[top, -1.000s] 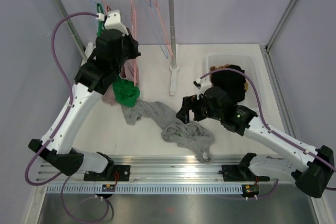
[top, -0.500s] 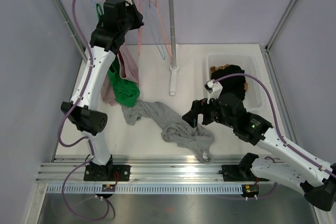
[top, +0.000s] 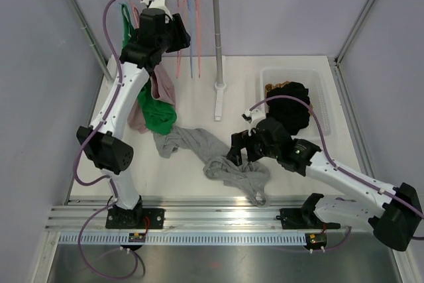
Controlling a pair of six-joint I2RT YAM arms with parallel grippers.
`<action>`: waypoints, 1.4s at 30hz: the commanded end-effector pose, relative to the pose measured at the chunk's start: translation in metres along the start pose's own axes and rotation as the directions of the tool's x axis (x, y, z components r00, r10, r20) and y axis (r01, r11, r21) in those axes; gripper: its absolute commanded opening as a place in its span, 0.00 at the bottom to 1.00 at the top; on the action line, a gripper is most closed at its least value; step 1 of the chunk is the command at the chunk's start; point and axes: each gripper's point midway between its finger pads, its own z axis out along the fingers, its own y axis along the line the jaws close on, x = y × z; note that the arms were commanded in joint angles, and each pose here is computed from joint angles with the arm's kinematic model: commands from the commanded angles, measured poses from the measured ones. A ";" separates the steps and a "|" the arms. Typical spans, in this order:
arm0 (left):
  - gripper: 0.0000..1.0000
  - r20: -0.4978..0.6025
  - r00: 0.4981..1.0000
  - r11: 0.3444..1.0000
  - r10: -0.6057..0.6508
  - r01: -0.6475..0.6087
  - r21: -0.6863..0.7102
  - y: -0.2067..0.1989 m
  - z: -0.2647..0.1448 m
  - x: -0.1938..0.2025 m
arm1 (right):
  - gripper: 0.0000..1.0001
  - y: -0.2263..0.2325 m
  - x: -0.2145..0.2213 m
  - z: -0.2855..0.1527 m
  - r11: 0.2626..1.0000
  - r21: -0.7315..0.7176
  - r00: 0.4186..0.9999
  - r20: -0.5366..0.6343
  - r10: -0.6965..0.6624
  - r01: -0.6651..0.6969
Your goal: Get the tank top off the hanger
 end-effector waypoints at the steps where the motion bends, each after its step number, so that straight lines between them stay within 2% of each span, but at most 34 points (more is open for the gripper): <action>1: 0.60 0.173 0.985 0.997 -0.010 -0.004 0.076 -0.023 -0.070 -0.065 | 1.00 0.014 -0.013 0.018 0.997 -0.054 0.999 0.001 -0.052 0.052; 2: 0.67 0.172 0.985 0.999 -0.003 -0.006 0.051 -0.018 -0.078 -0.064 | 1.00 0.017 -0.016 0.024 0.997 -0.060 0.998 -0.005 -0.056 0.055; 5: 0.79 0.219 0.976 0.999 0.010 -0.019 0.036 -0.014 -0.120 -0.073 | 0.99 0.013 -0.012 0.050 0.997 -0.030 0.997 -0.049 -0.066 0.064; 6: 0.92 0.235 0.972 0.999 0.014 -0.022 0.032 -0.012 -0.131 -0.076 | 1.00 0.009 -0.003 0.063 0.998 -0.008 0.994 -0.088 -0.067 0.066; 7: 0.99 0.239 0.971 0.999 0.017 -0.024 0.026 -0.010 -0.141 -0.076 | 0.99 0.011 -0.008 0.070 0.997 0.003 0.994 -0.076 -0.080 0.081; 9: 0.99 0.253 0.967 0.999 0.033 -0.041 0.027 -0.007 -0.174 -0.074 | 1.00 0.013 0.006 0.090 0.994 0.022 0.987 -0.126 -0.103 0.106; 11: 0.99 0.264 0.964 0.998 0.037 -0.048 0.036 -0.004 -0.198 -0.069 | 0.99 0.017 -0.002 0.104 0.988 0.051 0.984 -0.106 -0.142 0.148; 12: 0.99 0.272 0.961 0.997 0.040 -0.055 0.046 0.000 -0.221 -0.059 | 0.99 0.016 0.009 0.117 0.982 0.073 0.977 -0.135 -0.165 0.176; 14: 0.99 0.283 0.959 0.997 0.035 -0.052 0.053 0.006 -0.239 -0.046 | 1.00 0.011 -0.005 0.130 0.970 0.144 0.977 -0.113 -0.180 0.195; 15: 0.99 0.296 0.955 0.997 0.031 -0.052 0.063 0.013 -0.260 -0.031 | 0.99 0.005 0.004 0.143 0.965 0.166 0.973 -0.144 -0.180 0.203; 17: 0.99 0.306 0.951 0.996 0.037 -0.061 0.069 0.021 -0.275 -0.014 | 1.00 0.000 -0.005 0.154 0.949 0.215 0.968 -0.142 -0.205 0.232; 22: 0.99 0.316 0.946 0.995 0.076 -0.090 0.032 0.054 -0.302 0.044 | 0.96 -0.024 0.011 0.179 0.904 0.311 0.950 -0.198 -0.242 0.295; 23: 0.99 0.319 0.943 0.995 0.094 -0.095 -0.011 0.066 -0.300 0.052 | 0.93 -0.025 0.017 0.182 0.906 0.301 0.947 -0.212 -0.242 0.299; 24: 0.99 0.321 0.942 0.995 0.100 -0.096 -0.029 0.073 -0.302 0.059 | 0.72 -0.024 0.022 0.184 0.908 0.285 0.942 -0.228 -0.247 0.307; 26: 0.99 0.311 0.942 0.991 0.122 -0.096 -0.095 0.094 -0.299 0.082 | 0.45 -0.016 0.030 0.184 0.918 0.248 0.938 -0.238 -0.253 0.310; 27: 0.99 0.311 0.942 0.989 0.126 -0.094 -0.114 0.100 -0.299 0.087 | 0.24 -0.012 0.026 0.180 0.918 0.239 0.938 -0.224 -0.264 0.316; 28: 0.99 0.288 0.948 0.985 0.137 -0.100 -0.141 0.109 -0.293 0.100 | 0.15 -0.011 0.027 0.176 0.917 0.237 0.938 -0.218 -0.270 0.320; 29: 0.99 0.309 0.941 0.982 0.136 -0.086 -0.170 0.116 -0.298 0.101 | 0.05 -0.008 0.025 0.173 0.919 0.232 0.940 -0.207 -0.273 0.318; 30: 0.99 0.312 0.940 0.979 0.140 -0.084 -0.185 0.121 -0.298 0.104 | 0.00 0.000 0.012 0.162 0.928 0.221 0.949 -0.163 -0.269 0.301; 32: 0.99 0.318 0.937 0.973 0.146 -0.077 -0.218 0.131 -0.299 0.112 | 0.00 0.002 -0.001 0.146 0.930 0.236 0.958 -0.117 -0.261 0.282; 33: 0.99 0.327 0.934 0.971 0.145 -0.070 -0.230 0.134 -0.300 0.112 | 0.00 0.011 -0.022 0.129 0.937 0.235 0.966 -0.052 -0.253 0.258; 35: 0.99 0.331 0.932 0.961 0.150 -0.058 -0.270 0.144 -0.299 0.117 | 0.00 0.008 -0.043 0.105 0.928 0.288 0.969 -0.002 -0.247 0.237; 39: 0.99 0.372 0.918 0.953 0.141 -0.025 -0.301 0.153 -0.307 0.117 | 0.00 0.022 -0.099 0.043 0.928 0.313 0.957 0.139 -0.255 0.201; 42: 0.99 0.391 0.910 0.947 0.139 -0.007 -0.320 0.158 -0.311 0.116 | 0.00 0.028 -0.130 0.002 0.924 0.335 0.945 0.197 -0.261 0.185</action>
